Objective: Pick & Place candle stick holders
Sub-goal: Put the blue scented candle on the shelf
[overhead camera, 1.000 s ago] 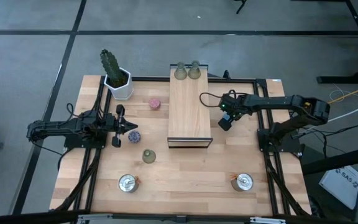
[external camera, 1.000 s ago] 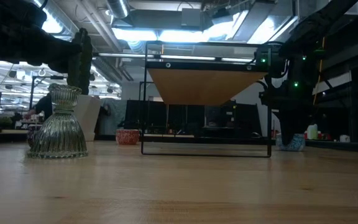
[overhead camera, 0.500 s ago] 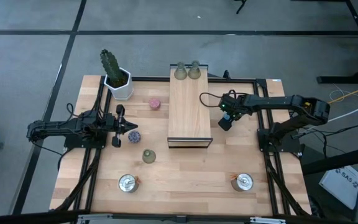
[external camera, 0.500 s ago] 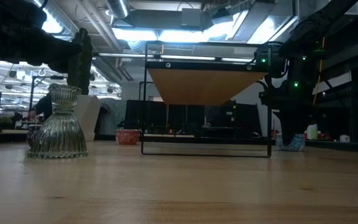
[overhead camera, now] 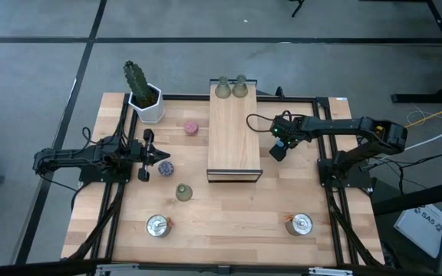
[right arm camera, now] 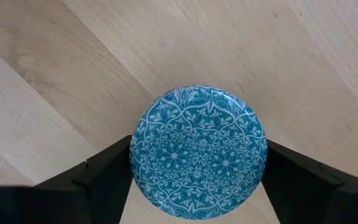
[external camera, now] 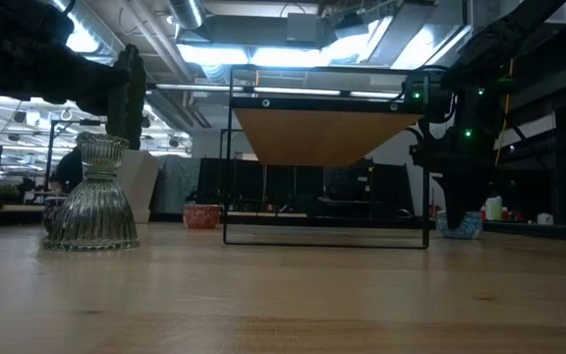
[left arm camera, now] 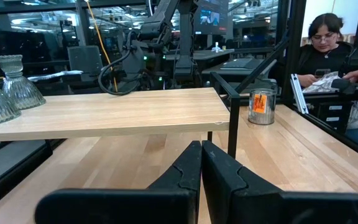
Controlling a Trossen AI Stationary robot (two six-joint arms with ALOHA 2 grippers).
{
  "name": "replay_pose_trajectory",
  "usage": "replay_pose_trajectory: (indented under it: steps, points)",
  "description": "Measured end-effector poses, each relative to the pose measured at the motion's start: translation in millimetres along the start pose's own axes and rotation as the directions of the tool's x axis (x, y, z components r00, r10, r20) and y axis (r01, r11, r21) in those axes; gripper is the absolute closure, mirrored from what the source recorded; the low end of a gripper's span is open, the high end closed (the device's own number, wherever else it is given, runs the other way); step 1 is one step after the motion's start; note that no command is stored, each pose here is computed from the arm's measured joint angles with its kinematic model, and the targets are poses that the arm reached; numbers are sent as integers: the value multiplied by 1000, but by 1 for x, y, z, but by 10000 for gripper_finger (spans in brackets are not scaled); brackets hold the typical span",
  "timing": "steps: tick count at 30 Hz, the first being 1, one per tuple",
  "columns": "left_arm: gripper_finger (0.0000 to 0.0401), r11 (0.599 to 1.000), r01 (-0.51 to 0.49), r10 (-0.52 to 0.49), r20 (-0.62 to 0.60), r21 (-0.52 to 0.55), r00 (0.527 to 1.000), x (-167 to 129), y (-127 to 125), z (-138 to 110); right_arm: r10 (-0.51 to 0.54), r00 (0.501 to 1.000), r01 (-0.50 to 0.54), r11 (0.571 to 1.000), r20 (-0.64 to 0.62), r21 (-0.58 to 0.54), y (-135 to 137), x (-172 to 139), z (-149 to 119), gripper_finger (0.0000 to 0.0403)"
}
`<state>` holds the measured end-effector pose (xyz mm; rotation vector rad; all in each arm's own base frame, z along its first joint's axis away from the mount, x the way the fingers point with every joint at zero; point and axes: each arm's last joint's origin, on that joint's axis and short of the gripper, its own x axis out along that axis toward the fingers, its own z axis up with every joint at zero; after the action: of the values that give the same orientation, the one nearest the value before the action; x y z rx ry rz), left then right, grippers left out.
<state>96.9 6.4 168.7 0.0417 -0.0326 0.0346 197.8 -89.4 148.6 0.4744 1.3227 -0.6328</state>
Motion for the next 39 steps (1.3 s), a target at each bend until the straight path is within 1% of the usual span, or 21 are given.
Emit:
replay_pose_trajectory:
  steps: [10,14,21,29,39]
  points:
    - [395,1000,0,0,0,0,1000,0,0,0,0,1000,0,1000,-1,-1,0,-3,-1,90]
    - [395,1000,0,0,0,0,1000,0,0,0,-2,1000,2,1000,-9,-5,0,-14,3,91]
    - [395,1000,0,0,0,0,1000,0,0,0,0,998,-2,1000,-60,-31,0,-36,11,91]
    - [395,1000,0,0,0,0,1000,0,0,0,2,999,-5,998,-52,-55,2,-69,27,91]
    - [395,1000,0,0,0,0,1000,0,0,0,18,1000,-18,992,-1,-123,3,-124,47,91]
